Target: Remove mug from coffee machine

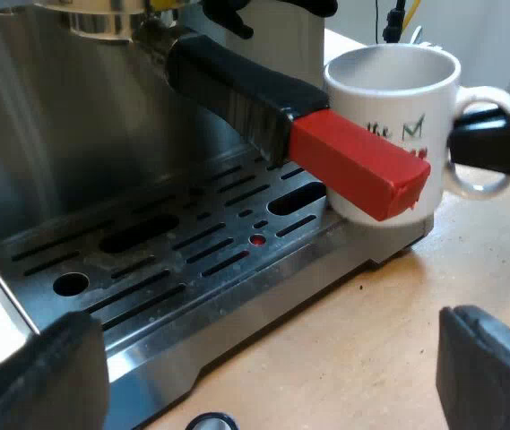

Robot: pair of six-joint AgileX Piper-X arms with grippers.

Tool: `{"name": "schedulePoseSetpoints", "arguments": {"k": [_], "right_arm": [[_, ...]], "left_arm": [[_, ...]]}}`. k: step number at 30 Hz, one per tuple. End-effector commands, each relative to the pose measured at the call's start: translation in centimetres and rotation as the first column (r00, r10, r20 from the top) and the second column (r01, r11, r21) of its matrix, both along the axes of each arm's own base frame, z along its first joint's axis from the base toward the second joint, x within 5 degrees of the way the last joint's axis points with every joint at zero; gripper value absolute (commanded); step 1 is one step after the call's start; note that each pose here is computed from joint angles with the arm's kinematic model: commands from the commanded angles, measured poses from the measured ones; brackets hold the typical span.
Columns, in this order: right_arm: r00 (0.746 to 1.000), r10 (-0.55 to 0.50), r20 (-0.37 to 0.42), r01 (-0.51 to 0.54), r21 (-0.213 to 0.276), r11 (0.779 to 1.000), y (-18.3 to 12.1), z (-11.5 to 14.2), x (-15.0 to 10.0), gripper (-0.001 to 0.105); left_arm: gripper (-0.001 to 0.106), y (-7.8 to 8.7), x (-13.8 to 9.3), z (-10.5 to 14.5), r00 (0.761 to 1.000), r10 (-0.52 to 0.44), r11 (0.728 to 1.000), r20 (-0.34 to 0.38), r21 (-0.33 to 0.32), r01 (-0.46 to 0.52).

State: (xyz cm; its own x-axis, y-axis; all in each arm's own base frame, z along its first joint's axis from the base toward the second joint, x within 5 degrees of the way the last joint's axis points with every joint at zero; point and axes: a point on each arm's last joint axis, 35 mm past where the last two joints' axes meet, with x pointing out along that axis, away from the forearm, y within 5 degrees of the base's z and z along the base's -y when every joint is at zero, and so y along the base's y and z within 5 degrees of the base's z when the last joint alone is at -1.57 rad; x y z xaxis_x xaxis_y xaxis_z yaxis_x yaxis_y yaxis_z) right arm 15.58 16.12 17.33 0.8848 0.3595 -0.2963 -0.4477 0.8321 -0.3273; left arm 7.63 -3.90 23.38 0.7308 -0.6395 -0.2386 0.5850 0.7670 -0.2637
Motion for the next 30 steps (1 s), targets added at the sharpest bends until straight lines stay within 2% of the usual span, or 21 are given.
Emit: {"name": "schedulePoseSetpoints", "arguments": {"k": [1, 10, 12, 20, 22, 30], "right_arm": [[0.998, -0.028, 0.047, 0.025, 0.058, 0.998, -0.4, 1.3, 0.7, 0.0], [0.984, -0.158, 0.082, 0.149, 0.106, 0.983, -3.2, 2.6, 2.5, 0.0], [0.984, -0.158, 0.08, 0.148, 0.11, 0.983, -3.5, 2.7, 2.8, 0.0], [0.981, -0.177, 0.077, 0.168, 0.112, 0.979, -4.3, 2.7, 3.3, 0.0], [0.97, -0.23, 0.077, 0.221, 0.113, 0.969, -5.3, 2.7, 3.9, 0.0], [0.948, -0.31, 0.075, 0.302, 0.102, 0.948, -7.1, 2.6, 4.8, 0.0]], "left_arm": [[0.076, -0.1, 0.0, 0.3, 1.0, -0.009, 1.0, 0.013, -0.014, 0.009], [0.076, -0.1, 0.0, 0.3, 1.0, -0.009, 1.0, 0.013, -0.014, 0.009], [0.076, -0.1, 0.0, 0.3, 1.0, -0.009, 1.0, 0.013, -0.014, 0.009], [0.076, -0.1, 0.0, 0.3, 1.0, -0.009, 1.0, 0.013, -0.014, 0.009], [0.076, -0.1, 0.0, 0.3, 1.0, -0.009, 1.0, 0.013, -0.014, 0.009], [0.076, -0.1, 0.0, 0.3, 1.0, -0.009, 1.0, 0.013, -0.014, 0.009]]}}
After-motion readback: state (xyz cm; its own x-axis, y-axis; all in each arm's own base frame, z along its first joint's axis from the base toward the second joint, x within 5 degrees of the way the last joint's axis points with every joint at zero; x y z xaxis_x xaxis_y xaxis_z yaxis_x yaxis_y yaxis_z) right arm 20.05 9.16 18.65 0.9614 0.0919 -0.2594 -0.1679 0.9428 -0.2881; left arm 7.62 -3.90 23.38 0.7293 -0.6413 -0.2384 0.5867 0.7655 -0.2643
